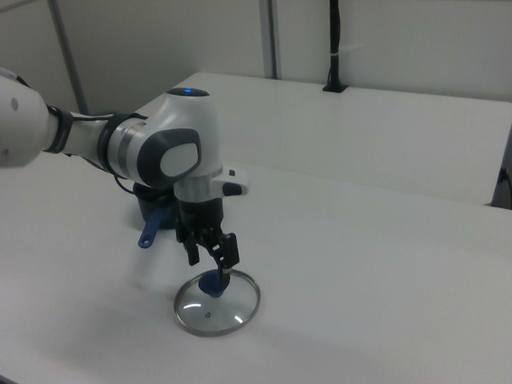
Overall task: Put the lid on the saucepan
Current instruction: 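Close the gripper on the blue knob of the glass lid, then lift the glass lid by its knob and carry it toward the saucepan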
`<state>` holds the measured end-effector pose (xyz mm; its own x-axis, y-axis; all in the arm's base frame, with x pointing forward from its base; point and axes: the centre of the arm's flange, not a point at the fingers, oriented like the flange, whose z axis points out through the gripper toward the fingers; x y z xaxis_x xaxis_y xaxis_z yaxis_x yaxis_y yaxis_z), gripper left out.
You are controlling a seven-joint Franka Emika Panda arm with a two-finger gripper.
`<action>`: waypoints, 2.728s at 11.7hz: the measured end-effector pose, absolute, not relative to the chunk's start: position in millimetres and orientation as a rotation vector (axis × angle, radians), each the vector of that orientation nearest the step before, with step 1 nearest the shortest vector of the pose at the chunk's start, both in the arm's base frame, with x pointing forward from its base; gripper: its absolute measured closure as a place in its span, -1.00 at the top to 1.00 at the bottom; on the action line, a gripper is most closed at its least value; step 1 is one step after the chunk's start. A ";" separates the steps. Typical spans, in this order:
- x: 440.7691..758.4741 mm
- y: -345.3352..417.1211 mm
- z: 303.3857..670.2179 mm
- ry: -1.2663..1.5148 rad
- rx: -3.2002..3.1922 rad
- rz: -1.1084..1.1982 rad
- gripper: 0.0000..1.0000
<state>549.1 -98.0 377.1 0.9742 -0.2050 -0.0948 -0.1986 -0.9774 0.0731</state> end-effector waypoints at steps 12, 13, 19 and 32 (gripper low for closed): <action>557.9 -91.0 339.9 -0.295 3.041 -0.194 0.49; 558.0 -91.0 337.2 -0.294 3.040 -0.201 0.38; 559.1 -91.1 338.3 -0.294 3.039 -0.196 0.33; 640.2 25.9 515.8 -0.189 3.109 0.122 0.33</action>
<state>640.2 25.9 515.8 0.9896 -0.1199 0.0797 -0.1218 -0.9924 0.0195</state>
